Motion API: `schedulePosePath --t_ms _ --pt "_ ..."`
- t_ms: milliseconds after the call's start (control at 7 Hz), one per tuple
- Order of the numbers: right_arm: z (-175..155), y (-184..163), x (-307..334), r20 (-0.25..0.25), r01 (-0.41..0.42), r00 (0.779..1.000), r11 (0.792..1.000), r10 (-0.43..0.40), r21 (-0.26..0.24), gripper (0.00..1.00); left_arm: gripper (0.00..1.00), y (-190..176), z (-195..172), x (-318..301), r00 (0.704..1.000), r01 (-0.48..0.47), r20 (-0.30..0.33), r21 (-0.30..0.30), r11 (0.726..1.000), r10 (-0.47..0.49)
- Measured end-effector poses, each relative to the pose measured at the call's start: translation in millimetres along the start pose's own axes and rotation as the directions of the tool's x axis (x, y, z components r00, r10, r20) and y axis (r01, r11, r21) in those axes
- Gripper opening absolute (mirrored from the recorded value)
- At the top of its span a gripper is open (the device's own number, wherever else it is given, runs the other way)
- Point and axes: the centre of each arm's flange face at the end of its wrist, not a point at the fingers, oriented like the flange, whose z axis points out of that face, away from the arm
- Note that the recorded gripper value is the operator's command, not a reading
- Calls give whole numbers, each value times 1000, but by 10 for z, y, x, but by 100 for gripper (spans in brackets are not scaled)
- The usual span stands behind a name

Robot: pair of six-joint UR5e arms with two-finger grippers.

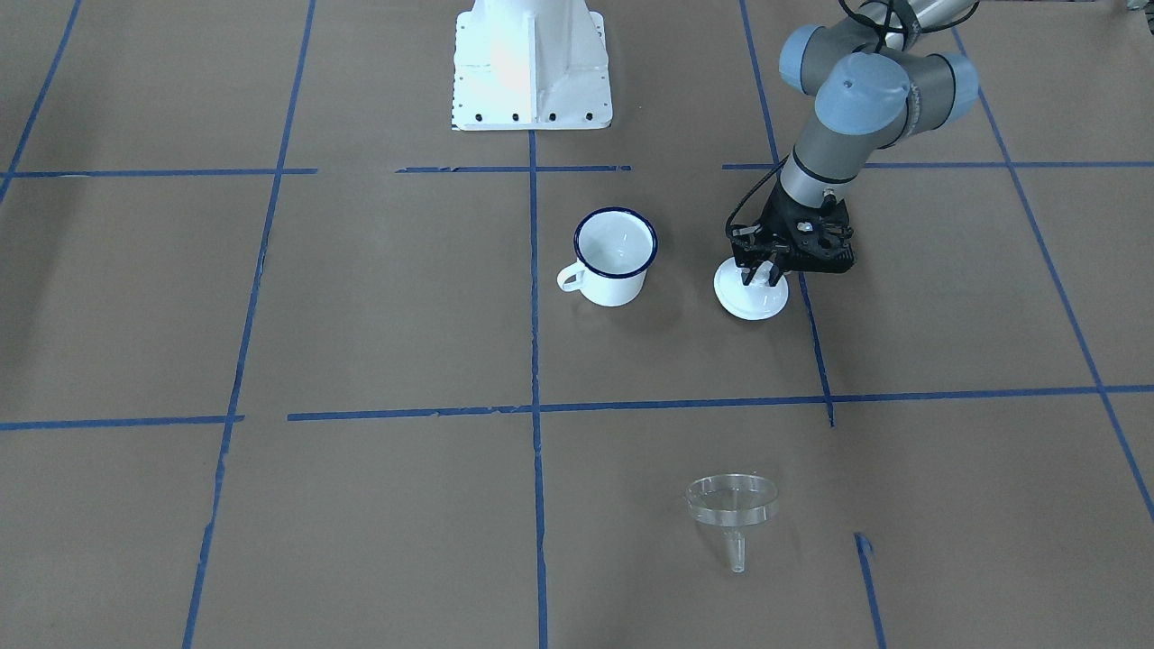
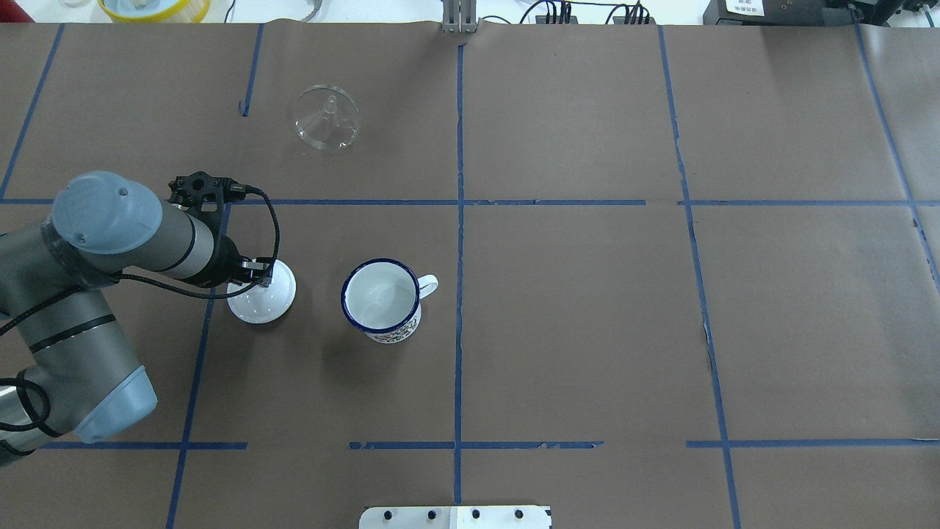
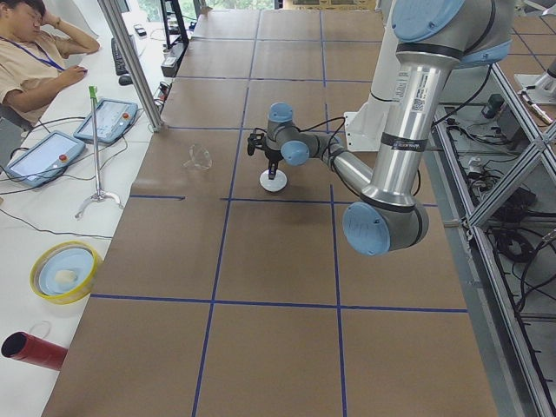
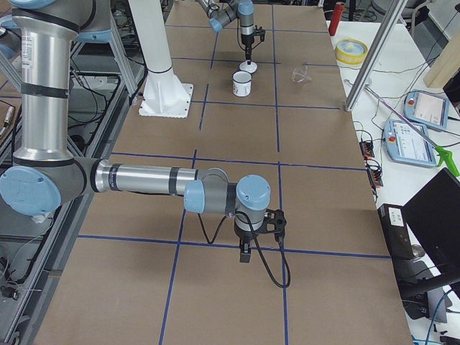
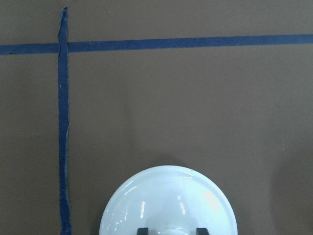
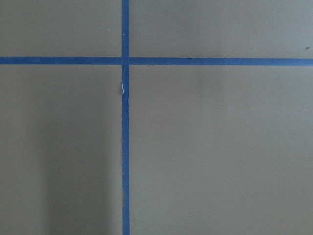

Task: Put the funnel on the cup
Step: 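Carry the lid beside the mug, set it down, open left gripper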

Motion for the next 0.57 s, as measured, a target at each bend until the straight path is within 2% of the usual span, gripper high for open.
schedulePosePath --t_ms 429,571 --pt "0 0 0 0 0 1000 1000 0 0 100 100 -83 -122 208 998 58 -35 21 998 -57" --pt "0 0 0 0 0 1000 1000 0 0 100 100 -217 -307 363 987 144 -75 54 988 -140"
